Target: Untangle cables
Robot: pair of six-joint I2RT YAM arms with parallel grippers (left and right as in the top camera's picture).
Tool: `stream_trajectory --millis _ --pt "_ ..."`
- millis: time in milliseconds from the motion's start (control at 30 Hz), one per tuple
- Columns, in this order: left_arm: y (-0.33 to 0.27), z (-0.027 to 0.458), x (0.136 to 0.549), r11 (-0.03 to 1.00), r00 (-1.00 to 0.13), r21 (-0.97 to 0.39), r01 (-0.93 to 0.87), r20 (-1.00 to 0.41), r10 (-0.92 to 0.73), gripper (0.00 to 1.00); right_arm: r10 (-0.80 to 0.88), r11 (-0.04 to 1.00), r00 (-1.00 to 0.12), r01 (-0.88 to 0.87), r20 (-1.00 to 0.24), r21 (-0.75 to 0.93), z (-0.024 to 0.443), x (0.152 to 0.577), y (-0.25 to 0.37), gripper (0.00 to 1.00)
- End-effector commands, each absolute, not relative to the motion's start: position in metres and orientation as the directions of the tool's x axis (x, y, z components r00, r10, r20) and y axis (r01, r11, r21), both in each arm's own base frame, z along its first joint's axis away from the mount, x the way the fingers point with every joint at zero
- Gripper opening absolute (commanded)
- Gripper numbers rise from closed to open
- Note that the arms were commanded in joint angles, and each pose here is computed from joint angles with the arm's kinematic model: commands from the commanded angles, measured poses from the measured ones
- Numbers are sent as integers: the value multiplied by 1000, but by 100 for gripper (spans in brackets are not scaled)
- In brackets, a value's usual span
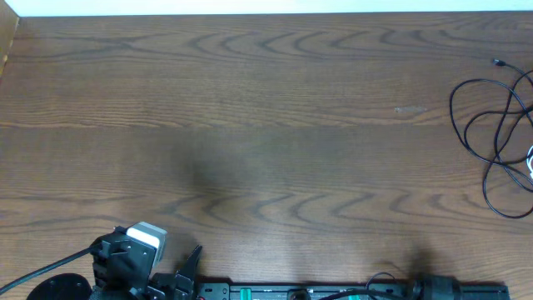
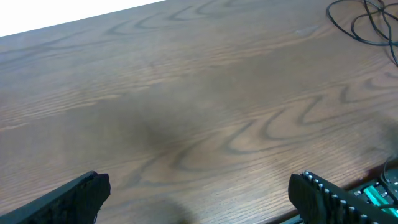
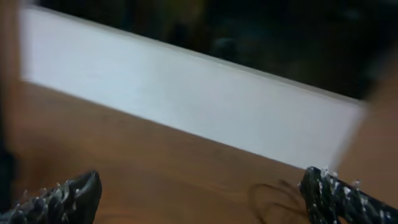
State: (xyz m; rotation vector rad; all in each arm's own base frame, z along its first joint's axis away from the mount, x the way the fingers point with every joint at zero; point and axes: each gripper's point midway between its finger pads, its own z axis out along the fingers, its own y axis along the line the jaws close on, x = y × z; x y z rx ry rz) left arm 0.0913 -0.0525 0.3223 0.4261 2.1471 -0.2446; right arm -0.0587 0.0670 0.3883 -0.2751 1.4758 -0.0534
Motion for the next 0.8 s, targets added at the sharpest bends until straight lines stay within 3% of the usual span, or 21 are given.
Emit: stream_trajectory --millis 0,100,167,400,767 --pt "-51 328 90 926 -520 -16 376 -831 197 98 -162 979 -67 115 -984 -169 363 -45 17 99" --pt "-51 328 90 926 -520 -16 376 -831 197 98 -143 985 -157 79 -977 -156 342 -33 17 99" --pt "-51 328 90 926 -520 -16 377 -831 197 98 -147 989 -130 3 -981 -149 346 -21 28 99" --pt "-51 328 90 926 -520 -16 377 -831 197 98 -189 964 178 -155 -966 -217 405 26 56 99" --pt "-51 328 90 926 -520 -17 377 -831 197 98 -233 924 465 -167 -854 -343 433 99 60 99"
